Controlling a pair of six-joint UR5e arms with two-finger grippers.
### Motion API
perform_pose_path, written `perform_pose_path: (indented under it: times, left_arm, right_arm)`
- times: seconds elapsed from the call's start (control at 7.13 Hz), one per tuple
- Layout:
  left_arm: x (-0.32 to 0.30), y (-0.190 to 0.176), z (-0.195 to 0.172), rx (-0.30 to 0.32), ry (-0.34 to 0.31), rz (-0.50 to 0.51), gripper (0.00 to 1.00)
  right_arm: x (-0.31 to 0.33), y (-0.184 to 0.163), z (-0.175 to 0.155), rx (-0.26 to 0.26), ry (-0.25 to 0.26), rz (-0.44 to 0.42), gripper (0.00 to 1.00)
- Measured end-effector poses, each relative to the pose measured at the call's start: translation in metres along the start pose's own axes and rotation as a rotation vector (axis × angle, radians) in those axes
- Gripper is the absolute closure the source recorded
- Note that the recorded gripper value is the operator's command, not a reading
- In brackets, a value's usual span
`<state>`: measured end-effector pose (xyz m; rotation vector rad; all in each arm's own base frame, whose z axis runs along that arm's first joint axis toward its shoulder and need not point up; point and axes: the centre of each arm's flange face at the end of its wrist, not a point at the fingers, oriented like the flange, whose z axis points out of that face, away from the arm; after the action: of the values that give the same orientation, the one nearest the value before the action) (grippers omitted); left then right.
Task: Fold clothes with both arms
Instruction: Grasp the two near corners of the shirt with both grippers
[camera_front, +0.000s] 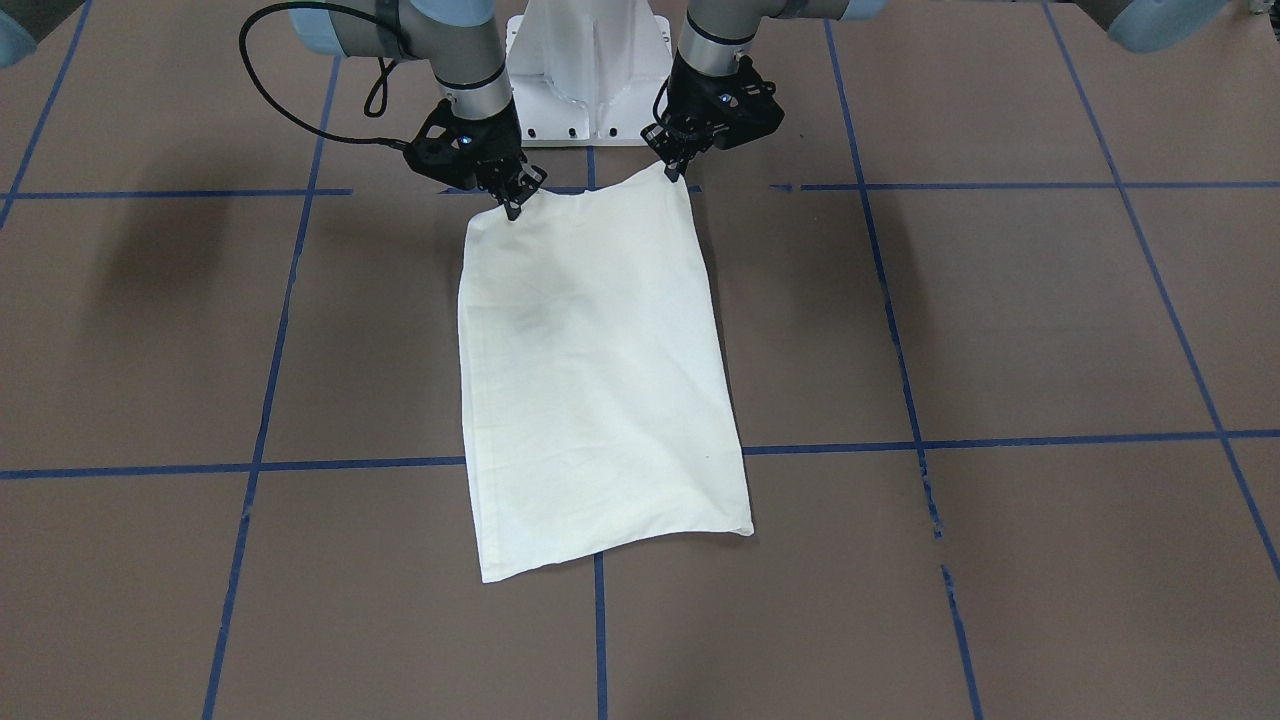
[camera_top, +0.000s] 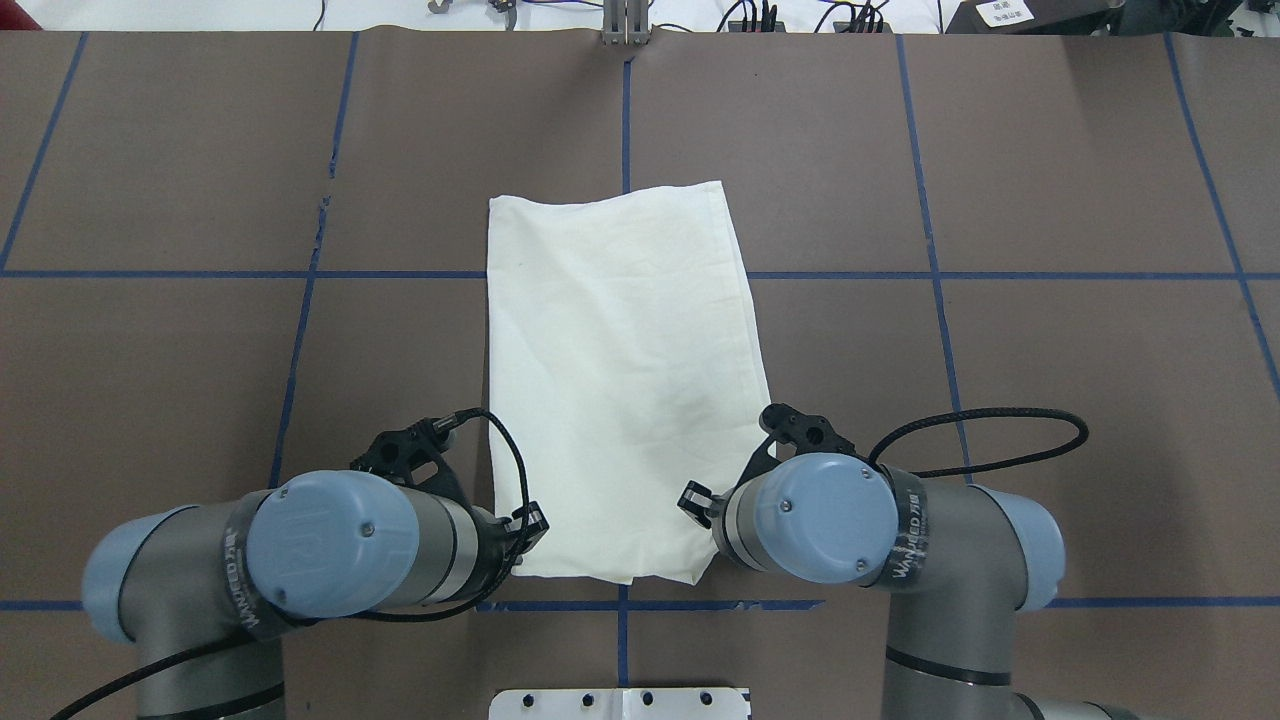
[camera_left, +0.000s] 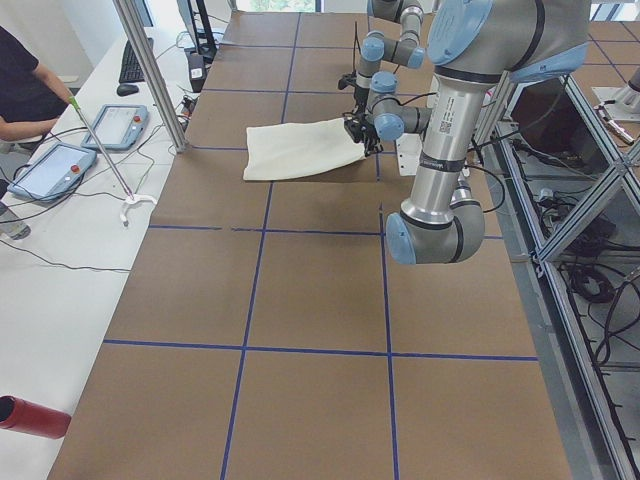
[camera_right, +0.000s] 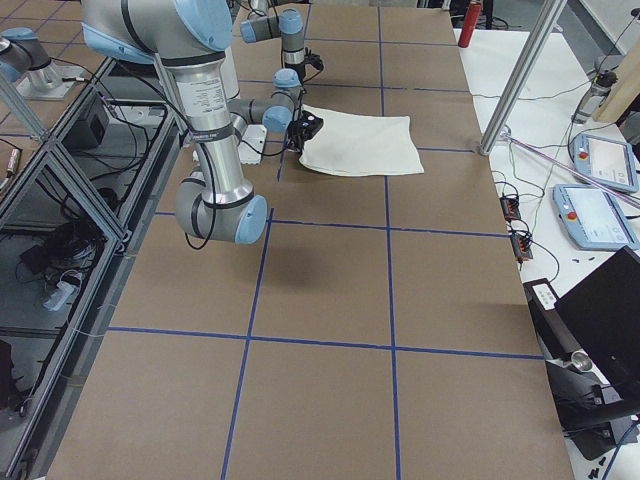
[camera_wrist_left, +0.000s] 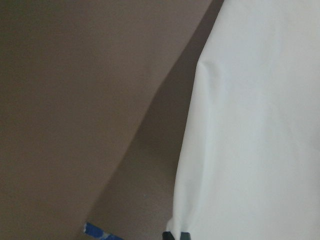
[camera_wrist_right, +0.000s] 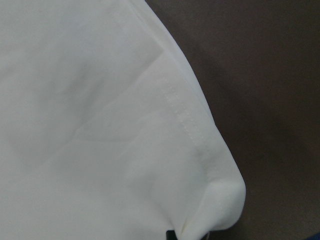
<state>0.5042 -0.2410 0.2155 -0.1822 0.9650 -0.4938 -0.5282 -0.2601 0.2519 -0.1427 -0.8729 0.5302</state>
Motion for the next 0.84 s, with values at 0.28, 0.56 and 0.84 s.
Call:
perform_pose_path:
  times: [0.28, 0.56, 0.84]
  left_arm:
    - [-0.019, 0.038, -0.033, -0.063, -0.006, 0.045, 1.0]
    - [-0.025, 0.056, -0.058, -0.098, -0.003, 0.067, 1.0]
    - [-0.017, 0.04, -0.07, -0.079, 0.023, 0.062, 1.0]
  right_arm:
    - [0.017, 0.019, -0.041, -0.088, -0.038, -0.031, 1.0]
    - [0.026, 0.029, -0.068, -0.154, -0.062, -0.048, 1.0]
    - [0.004, 0.011, -0.075, -0.124, -0.1, -0.064, 1.0]
